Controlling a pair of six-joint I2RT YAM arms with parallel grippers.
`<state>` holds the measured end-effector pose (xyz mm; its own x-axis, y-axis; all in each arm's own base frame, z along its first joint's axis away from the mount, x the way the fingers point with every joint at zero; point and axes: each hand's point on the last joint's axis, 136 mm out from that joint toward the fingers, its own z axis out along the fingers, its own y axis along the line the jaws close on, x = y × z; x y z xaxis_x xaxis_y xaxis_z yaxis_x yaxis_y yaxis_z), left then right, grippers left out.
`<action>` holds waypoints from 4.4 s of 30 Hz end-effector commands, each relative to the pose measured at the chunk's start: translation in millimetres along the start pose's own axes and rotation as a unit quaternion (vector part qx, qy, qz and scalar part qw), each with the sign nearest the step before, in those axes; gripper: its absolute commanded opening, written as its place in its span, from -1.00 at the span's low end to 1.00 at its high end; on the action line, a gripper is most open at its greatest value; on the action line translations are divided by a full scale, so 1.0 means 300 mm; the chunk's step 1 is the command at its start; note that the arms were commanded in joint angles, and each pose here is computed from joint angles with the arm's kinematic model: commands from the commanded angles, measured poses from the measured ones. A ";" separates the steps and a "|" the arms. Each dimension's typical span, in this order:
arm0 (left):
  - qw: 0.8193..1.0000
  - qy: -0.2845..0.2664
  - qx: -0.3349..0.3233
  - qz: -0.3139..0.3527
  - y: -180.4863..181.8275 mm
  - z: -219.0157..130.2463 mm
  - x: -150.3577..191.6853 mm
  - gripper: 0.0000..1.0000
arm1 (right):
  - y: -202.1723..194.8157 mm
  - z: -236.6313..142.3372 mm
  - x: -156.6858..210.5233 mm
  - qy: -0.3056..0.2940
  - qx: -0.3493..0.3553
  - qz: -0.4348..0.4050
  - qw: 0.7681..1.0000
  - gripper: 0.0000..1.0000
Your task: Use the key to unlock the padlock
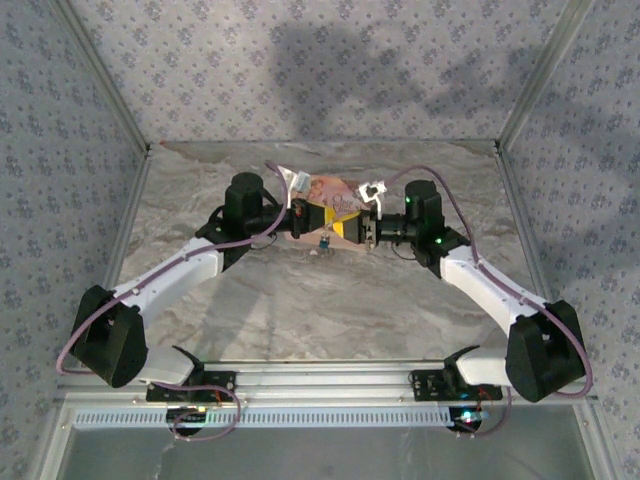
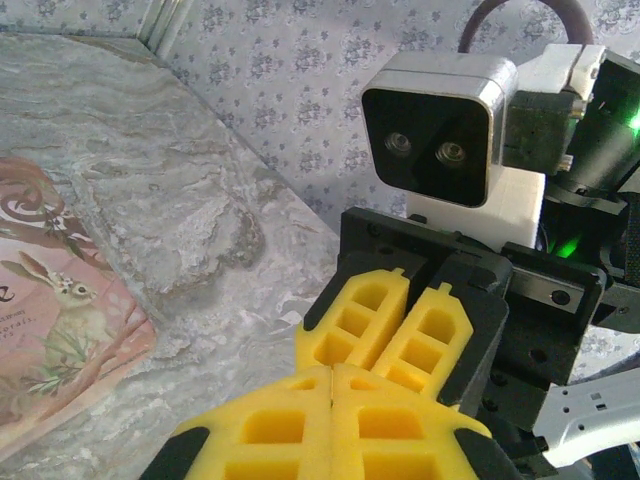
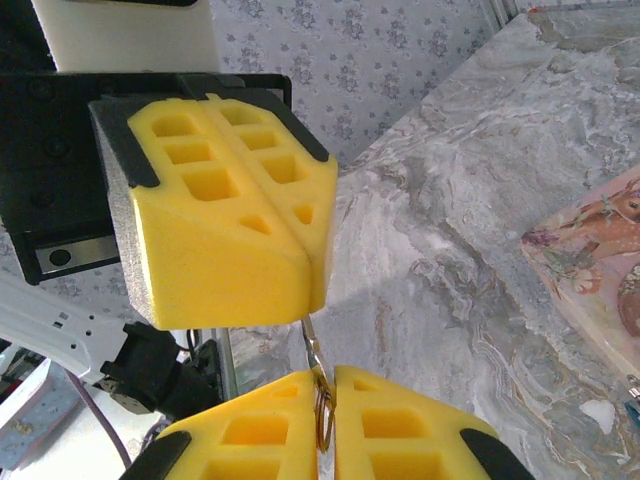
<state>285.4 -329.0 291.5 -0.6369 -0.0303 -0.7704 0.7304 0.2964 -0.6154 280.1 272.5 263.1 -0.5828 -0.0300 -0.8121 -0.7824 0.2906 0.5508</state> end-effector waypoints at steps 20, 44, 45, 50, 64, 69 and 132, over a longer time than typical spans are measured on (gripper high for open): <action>0.997 -0.025 -0.071 -0.013 0.090 -0.096 0.018 0.39 | -0.181 -0.051 0.084 0.037 0.136 0.030 0.990 -1.00; 0.956 -0.027 -0.204 -0.207 0.657 -0.081 0.184 0.85 | -0.637 -0.024 0.137 0.063 0.246 0.149 0.956 -1.00; 0.956 -0.027 -0.205 -0.206 0.668 -0.077 0.179 0.85 | -0.645 -0.019 0.143 0.066 0.247 0.150 0.955 -1.00; 0.959 -0.030 -0.209 -0.190 0.722 -0.064 0.129 0.85 | -0.690 -0.017 0.179 0.084 0.263 0.160 0.948 -1.00; 0.970 0.006 -0.215 -0.117 0.736 -0.031 0.157 0.71 | -0.714 -0.015 0.273 0.103 0.283 0.185 0.936 -1.00; 0.968 0.055 -0.236 -0.072 0.658 -0.012 0.287 0.71 | -0.718 -0.009 0.274 0.103 0.286 0.183 0.935 -1.00; 0.951 0.088 -0.297 -0.003 0.802 0.204 0.329 -0.07 | -0.703 0.016 0.279 0.111 0.290 0.181 0.933 -1.00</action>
<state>405.6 -317.6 38.4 -0.7511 0.1114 -0.6507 0.4730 0.7785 -0.4126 410.6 216.1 109.8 -0.8100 0.0108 -0.5863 -0.3773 0.7558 0.5352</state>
